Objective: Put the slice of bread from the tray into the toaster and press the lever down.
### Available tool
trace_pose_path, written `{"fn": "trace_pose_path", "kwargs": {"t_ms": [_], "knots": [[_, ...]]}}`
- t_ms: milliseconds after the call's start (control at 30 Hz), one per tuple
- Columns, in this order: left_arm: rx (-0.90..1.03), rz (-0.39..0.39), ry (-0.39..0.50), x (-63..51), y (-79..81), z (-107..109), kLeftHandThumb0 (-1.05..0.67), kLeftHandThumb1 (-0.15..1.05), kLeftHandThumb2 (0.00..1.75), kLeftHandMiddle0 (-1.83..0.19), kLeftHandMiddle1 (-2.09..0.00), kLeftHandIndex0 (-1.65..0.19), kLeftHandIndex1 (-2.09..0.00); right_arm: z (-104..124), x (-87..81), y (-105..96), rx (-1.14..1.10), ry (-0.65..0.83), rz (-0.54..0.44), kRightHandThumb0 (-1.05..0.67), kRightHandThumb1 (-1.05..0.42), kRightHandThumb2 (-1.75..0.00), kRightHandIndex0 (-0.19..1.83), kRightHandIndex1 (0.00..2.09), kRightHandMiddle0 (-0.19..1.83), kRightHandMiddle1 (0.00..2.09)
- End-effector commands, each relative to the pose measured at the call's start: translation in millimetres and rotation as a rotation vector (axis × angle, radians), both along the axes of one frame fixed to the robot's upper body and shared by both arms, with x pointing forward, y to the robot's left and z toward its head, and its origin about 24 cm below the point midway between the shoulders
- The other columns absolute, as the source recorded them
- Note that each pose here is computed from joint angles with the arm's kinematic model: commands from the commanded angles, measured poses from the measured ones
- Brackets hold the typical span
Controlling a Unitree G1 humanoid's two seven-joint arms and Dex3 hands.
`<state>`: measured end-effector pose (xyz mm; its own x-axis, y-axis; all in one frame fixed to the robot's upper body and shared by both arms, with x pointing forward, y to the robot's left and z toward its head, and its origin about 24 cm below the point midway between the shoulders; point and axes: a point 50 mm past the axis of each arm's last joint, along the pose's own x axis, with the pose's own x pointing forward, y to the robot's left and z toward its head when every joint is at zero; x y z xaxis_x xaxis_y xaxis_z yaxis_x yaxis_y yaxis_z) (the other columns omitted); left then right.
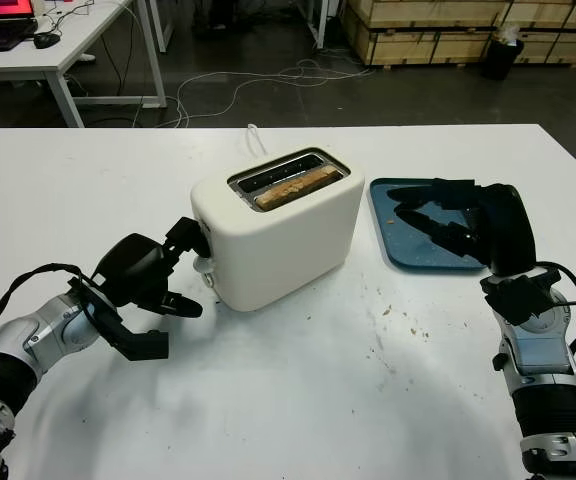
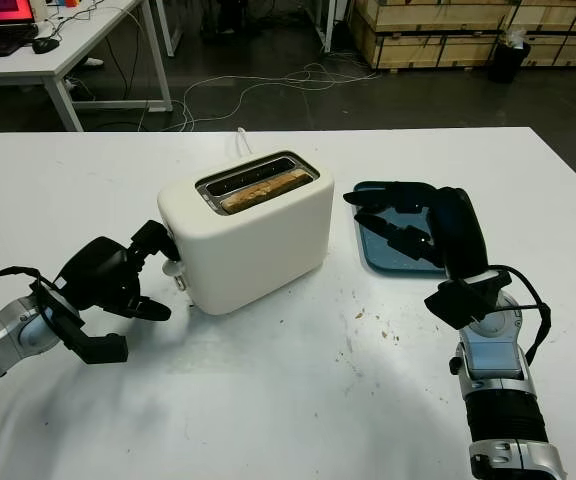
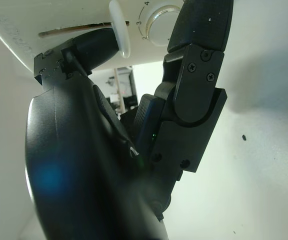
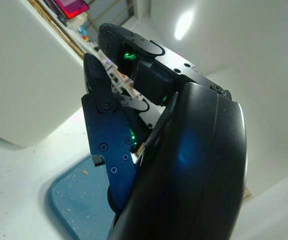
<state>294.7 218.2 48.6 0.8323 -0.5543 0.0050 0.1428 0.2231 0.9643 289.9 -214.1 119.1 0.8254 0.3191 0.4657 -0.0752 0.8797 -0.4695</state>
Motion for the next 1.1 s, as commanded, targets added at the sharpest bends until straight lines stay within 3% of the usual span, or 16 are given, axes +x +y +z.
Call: {"fn": "trace_pose_path", "kwargs": {"t_ms": [0,200,233,267,300,333,400,433,500,533,600,767,933,967,1000,1067], "knots": [[0.617,-0.04,0.794,-53.2,-18.7,-122,-1.05,0.92,0.09,-1.57,-0.48,-1.47,-0.18,6,3.2,0,-0.049,-0.01,0.01,-0.26,-0.92,-0.02,0.88,0.84,1.14,0.01],[0.617,-0.04,0.795,-53.1,-18.6,-122,-1.05,0.92,0.09,-1.57,-0.48,-1.49,-0.16,6,3.3,0,-0.049,-0.01,0.01,-0.26,-0.92,-0.02,0.88,0.84,1.14,0.01],[0.337,-0.041,0.76,-33.5,-30.9,-92,-1.05,0.92,0.09,-1.57,-0.48,-1.49,-0.15,6,3.4,1,-0.05,-0.009,0.014,-0.26,-0.92,-0.02,0.88,0.84,1.14,0.01],[0.403,0.027,0.674,-23.6,-35.6,-82,-0.98,0.79,0.13,-1.57,-0.76,-1.54,-0.25,6,3.4,2,-0.051,-0.008,0.017,-0.24,-0.92,-0.02,0.88,0.85,1.15,0.02],[0.462,0.054,0.667,-17.8,-41.6,-82,-1.01,0.85,0.29,-1.57,-1.08,-1.53,-0.58,6,3.2,2,-0.053,-0.007,0.018,-0.23,-0.92,-0.02,0.88,0.85,1.15,0.02],[0.531,0.068,0.708,-15.9,-46.6,-89,-1.03,0.86,0.25,-1.57,-1.09,-1.33,-0.8,5,3.1,1,-0.057,-0.004,0.017,-0.22,-0.92,-0.02,0.88,0.86,1.15,0.01],[0.572,0.073,0.796,-19.4,-49.4,-101,-1.04,0.9,0.09,-1.57,-0.68,-1.5,-0.42,6,2.2,-2,-0.067,0.004,0.011,-0.25,-0.92,-0.04,0.86,0.85,1.14,0.01],[0.568,0.091,0.787,-18.8,-48.5,-99,-1.05,0.91,0.07,-1.57,-0.75,-1.53,-0.44,7,2.0,-3,-0.065,0.003,0.011,-0.25,-0.92,-0.04,0.86,0.85,1.15,0.01],[0.567,0.124,0.743,-14.7,-45.9,-95,-1.05,0.91,0.04,-1.57,-0.91,-0.84,-1.27,7,2.3,-4,-0.037,0.007,0.027,-0.24,-0.91,-0.03,0.86,0.85,1.14,0.01],[0.565,0.136,0.725,-13.1,-45.4,-93,-1.05,0.88,0.02,-1.57,-0.99,-0.85,-1.28,6,2.5,-4,-0.015,0.012,0.042,-0.2,-0.92,-0.03,0.86,0.85,1.14,0.01],[0.55,0.138,0.697,-11.1,-44.7,-90,-1.05,0.91,0.02,-1.57,-1.08,-0.64,-1.53,4,2.7,-2,0.005,0.019,0.06,-0.14,-0.92,-0.03,0.84,0.85,1.12,0.0],[0.562,0.116,0.679,-8.0,-49.2,-85,-1.05,0.89,0.02,-1.57,-1.14,-0.72,-1.49,3,2.6,1,0.009,0.014,0.064,-0.14,-0.92,-0.03,0.84,0.88,1.12,0.0],[0.49,0.107,0.613,-7.7,-49.1,-73,-1.05,0.92,0.01,-1.57,-1.14,-1.04,-1.21,4,1.8,0,0.009,0.011,0.059,-0.13,-0.92,-0.04,0.83,0.89,1.11,0.0],[0.451,0.112,0.571,-7.3,-47.6,-67,-1.05,0.92,0.09,-1.57,-1.26,-1.32,-1.02,3,1.8,0,0.009,0.01,0.061,-0.13,-0.92,-0.04,0.83,0.9,1.11,0.0],[0.414,0.122,0.532,-4.9,-45.4,-59,-1.05,0.92,0.14,-1.57,-1.31,-1.43,-0.93,3,1.9,0,0.01,0.01,0.062,-0.13,-0.92,-0.03,0.83,0.9,1.11,0.0],[0.296,0.143,0.443,0.0,-40.3,-41,-1.05,0.92,0.42,-1.57,-1.37,-1.2,-1.19,3,2.2,1,0.015,0.012,0.064,-0.14,-0.92,-0.03,0.83,0.91,1.11,0.0]]}}
